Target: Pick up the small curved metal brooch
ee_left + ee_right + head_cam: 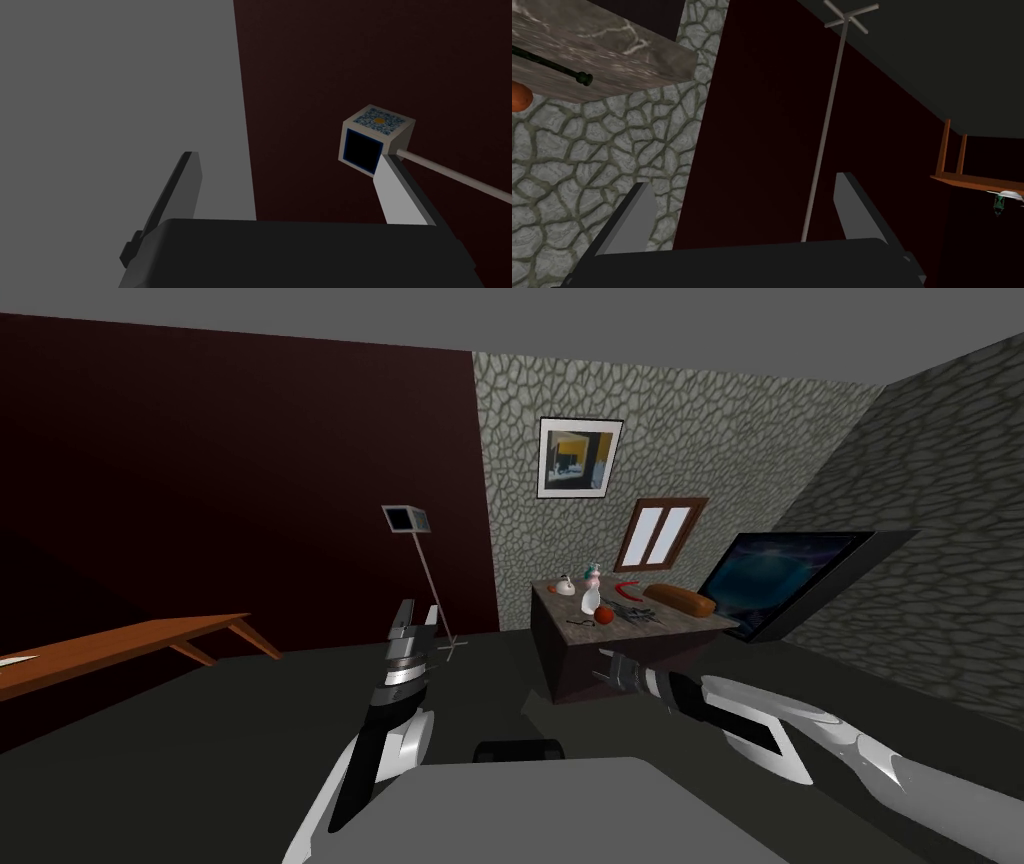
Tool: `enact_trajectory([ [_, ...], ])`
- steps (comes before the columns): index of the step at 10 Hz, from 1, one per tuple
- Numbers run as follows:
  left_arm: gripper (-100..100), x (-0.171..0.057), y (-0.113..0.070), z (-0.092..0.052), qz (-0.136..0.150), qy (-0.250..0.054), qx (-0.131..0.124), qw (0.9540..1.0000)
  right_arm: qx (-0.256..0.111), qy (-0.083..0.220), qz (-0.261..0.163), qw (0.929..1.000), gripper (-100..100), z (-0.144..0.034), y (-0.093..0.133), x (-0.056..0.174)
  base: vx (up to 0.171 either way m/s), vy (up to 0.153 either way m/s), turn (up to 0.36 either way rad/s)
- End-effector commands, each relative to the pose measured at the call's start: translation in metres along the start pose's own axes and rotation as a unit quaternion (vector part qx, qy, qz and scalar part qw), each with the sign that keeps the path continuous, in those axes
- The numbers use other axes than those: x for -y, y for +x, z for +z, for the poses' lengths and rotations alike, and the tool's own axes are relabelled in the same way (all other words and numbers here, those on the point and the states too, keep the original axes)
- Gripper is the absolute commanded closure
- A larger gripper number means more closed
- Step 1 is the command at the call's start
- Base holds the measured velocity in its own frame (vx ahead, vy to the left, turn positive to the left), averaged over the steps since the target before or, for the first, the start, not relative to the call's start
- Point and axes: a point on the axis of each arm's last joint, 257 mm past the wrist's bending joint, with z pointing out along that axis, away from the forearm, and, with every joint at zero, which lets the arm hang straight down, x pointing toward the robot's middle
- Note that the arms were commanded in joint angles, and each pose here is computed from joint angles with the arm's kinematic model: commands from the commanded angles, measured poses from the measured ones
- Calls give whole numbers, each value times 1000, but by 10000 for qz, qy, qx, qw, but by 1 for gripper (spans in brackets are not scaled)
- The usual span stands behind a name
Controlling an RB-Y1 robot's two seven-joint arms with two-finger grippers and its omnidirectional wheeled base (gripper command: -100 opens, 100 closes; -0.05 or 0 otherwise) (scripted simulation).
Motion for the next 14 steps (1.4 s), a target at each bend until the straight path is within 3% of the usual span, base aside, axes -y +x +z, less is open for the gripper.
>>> enact_trajectory([
  [1,0,0,0,0,0,0,0,10000,-204,-4,-266,9994,-100,-5,8,7,26,20,50],
  [2,0,0,0,0,0,0,0,10000,-498,7,-618,9968,-100,-12,26,16,33,28,116],
  [3,0,0,0,0,0,0,0,10000,-545,4,-676,9962,-100,-15,26,19,27,24,52],
  [5,0,0,0,0,0,0,0,10000,-1122,55,-1383,9840,-100,-34,54,47,51,35,139],
  [6,0,0,0,0,0,0,0,10000,-1198,17,-1450,9821,-100,-38,58,47,59,24,65],
  [7,0,0,0,0,0,0,0,10000,-1462,46,-1798,9728,-100,-48,70,62,55,23,132],
  [8,0,0,0,0,0,0,0,10000,-1507,20,-1807,9719,-100,-51,73,61,43,16,70],
  [9,0,0,0,0,1,0,0,10000,-1801,19,-2140,9601,-100,-64,86,75,51,19,115],
  [10,0,0,0,0,0,0,0,10000,-1801,19,-2140,9601,-100,-64,86,75,46,12,70],
  [11,0,0,0,0,1,0,0,10000,-2057,41,-2464,9471,-100,-78,95,91,55,15,160],
  [12,0,0,0,0,0,0,0,10000,-2080,12,-2446,9470,-100,-79,99,88,53,6,65],
  [14,0,0,0,0,0,0,0,10000,-2567,-1,-2981,9194,-100,-106,119,113,87,19,166],
])
